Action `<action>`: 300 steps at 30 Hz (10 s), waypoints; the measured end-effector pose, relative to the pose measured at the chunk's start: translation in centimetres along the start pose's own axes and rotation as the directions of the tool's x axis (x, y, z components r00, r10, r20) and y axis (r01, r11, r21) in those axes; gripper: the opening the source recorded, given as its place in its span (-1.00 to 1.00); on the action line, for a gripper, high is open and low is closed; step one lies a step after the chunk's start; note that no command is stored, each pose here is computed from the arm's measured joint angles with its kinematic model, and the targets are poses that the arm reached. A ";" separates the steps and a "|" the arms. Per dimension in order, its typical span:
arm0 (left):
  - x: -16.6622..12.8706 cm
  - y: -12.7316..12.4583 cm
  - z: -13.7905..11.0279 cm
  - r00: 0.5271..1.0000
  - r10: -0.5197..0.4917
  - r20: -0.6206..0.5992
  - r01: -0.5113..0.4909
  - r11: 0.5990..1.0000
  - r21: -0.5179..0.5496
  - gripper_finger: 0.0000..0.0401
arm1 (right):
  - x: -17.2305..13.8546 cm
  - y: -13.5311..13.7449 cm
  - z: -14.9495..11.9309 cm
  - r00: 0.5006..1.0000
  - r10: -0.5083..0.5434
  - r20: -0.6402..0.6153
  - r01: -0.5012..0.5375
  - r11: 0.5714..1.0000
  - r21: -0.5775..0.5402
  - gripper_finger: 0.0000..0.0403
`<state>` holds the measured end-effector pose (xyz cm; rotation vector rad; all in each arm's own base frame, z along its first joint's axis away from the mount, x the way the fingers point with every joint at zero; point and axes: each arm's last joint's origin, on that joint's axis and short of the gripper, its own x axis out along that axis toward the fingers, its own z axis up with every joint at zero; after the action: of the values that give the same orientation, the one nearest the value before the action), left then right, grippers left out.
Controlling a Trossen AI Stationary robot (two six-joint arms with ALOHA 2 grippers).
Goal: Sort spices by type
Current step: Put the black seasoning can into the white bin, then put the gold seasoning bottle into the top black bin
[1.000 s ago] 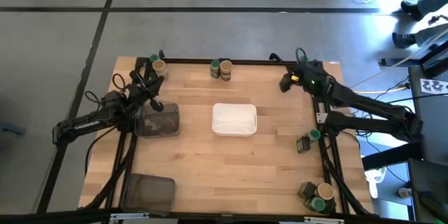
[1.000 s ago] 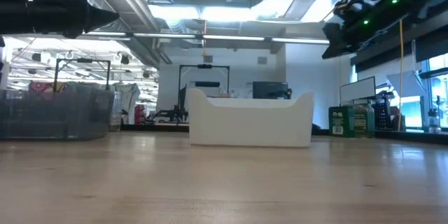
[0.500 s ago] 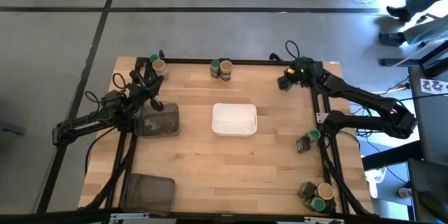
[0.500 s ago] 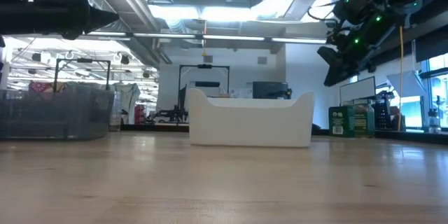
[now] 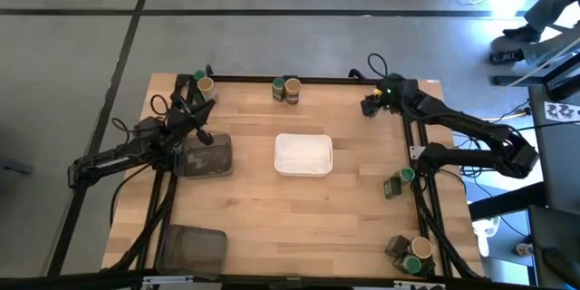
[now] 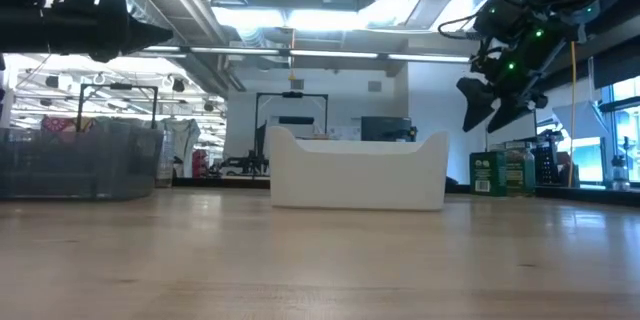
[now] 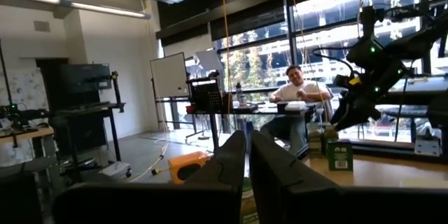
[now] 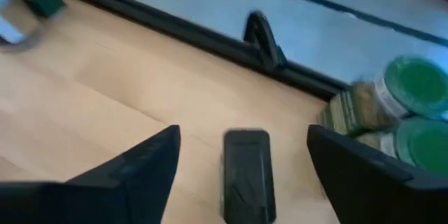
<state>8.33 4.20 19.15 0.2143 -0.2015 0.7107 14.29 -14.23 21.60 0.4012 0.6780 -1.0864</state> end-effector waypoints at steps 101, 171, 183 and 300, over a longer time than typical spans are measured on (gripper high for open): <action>0.0 -0.1 -0.3 1.000 -0.006 -0.029 0.006 1.000 0.009 -0.91 | 0.1 17.8 -4.6 0.774 0.581 -0.251 -0.603 0.555 -0.573 0.09; 0.0 -0.7 0.5 0.965 -0.247 0.091 0.260 0.948 -0.185 -0.91 | -18.2 12.2 -15.1 0.728 -0.163 -0.666 0.288 0.954 0.082 0.21; 0.0 -0.7 0.5 0.965 -0.247 0.091 0.260 0.948 -0.186 -0.91 | -15.8 11.7 -17.4 0.734 -0.153 -0.661 0.287 0.953 0.098 0.21; 0.1 -0.6 -0.3 0.985 -0.174 -0.010 0.172 0.978 -0.121 -0.13 | -5.7 19.8 2.8 0.937 0.191 -0.291 -0.348 0.547 -0.762 0.33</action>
<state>8.81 3.87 18.77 0.1086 -0.2025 0.5259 31.39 -3.71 27.01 -0.2089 1.1526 -0.3454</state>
